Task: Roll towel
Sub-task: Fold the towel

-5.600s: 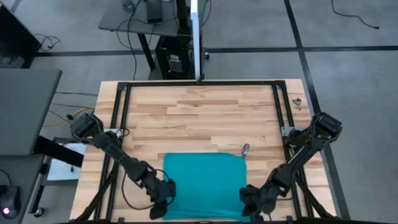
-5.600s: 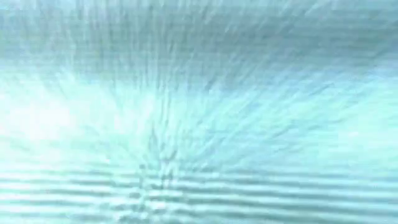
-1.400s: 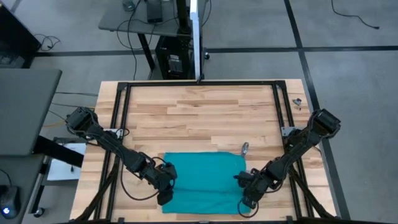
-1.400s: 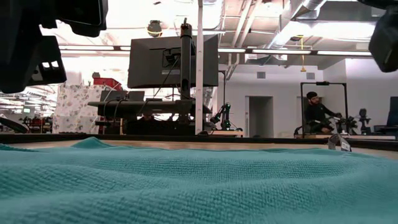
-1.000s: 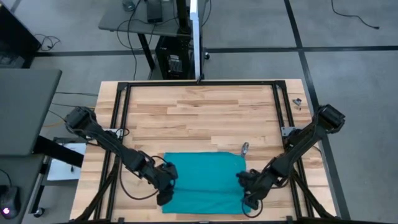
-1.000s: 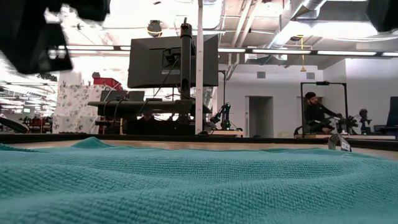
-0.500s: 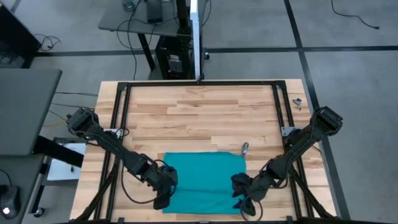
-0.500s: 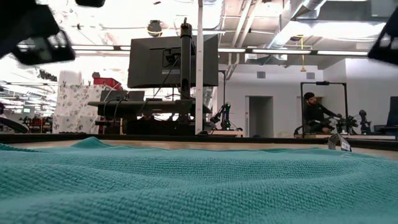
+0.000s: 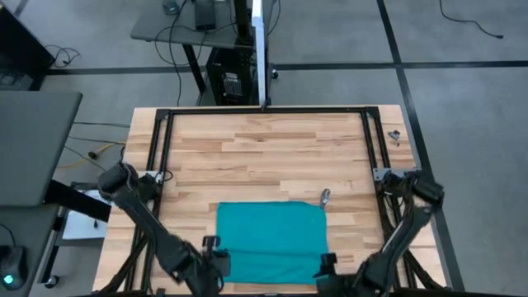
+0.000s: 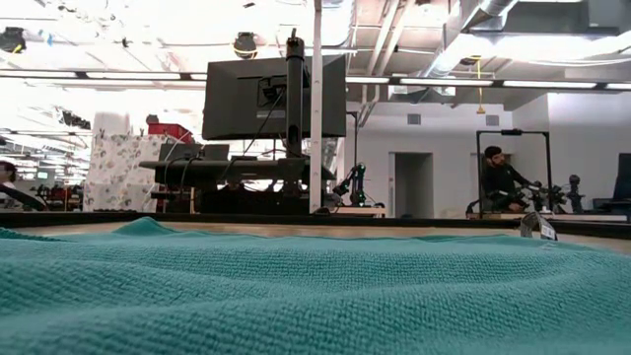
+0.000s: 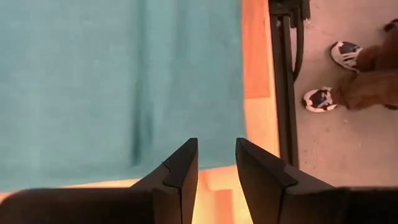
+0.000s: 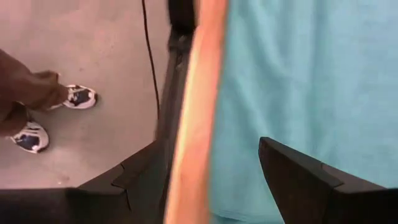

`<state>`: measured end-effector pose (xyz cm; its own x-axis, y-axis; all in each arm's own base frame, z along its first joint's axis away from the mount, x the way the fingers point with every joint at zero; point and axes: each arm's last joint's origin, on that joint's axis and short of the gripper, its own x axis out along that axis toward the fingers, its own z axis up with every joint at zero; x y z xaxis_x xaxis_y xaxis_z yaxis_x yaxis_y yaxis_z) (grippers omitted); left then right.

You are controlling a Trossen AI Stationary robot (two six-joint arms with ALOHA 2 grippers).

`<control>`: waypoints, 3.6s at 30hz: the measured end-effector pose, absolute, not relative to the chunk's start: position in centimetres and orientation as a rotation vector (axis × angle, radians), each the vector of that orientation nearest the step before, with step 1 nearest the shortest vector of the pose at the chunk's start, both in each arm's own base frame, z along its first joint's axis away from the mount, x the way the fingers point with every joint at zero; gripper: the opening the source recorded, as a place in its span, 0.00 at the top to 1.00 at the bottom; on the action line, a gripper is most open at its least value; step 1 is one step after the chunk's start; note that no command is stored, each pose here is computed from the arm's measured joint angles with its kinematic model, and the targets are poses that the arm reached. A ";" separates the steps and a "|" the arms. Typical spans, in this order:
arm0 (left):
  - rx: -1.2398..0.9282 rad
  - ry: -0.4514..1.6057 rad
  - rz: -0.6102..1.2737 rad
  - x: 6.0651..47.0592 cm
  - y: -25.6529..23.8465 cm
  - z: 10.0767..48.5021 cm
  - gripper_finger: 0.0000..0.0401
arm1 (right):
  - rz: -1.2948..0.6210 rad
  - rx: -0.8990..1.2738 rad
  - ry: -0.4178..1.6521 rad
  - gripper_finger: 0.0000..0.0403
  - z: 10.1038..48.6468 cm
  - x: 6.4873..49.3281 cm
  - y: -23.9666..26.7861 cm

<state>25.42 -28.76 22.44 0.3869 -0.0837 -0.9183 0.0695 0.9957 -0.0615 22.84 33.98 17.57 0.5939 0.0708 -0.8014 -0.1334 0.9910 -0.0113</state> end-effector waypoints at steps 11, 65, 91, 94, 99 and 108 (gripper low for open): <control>0.095 1.215 -0.049 28.4 -33.7 18.6 0.77 | -0.073 -0.133 0.996 0.39 15.1 23.4 34.1; 0.087 1.201 0.074 28.0 -32.4 14.6 0.54 | -0.010 -0.188 1.018 0.39 13.1 23.3 33.4; -0.047 1.269 0.042 28.2 -32.3 15.4 0.98 | -0.032 0.157 1.147 0.96 12.8 22.5 34.5; -0.125 1.271 0.021 28.2 -32.0 16.9 0.99 | -0.027 0.192 1.162 0.98 13.4 22.3 34.6; -0.263 1.236 -0.018 28.2 -30.3 17.7 1.00 | -0.003 0.221 1.179 0.99 13.7 22.2 34.7; -0.509 1.173 -0.082 26.2 -26.7 17.5 1.00 | 0.016 0.247 1.192 1.00 14.9 22.2 34.4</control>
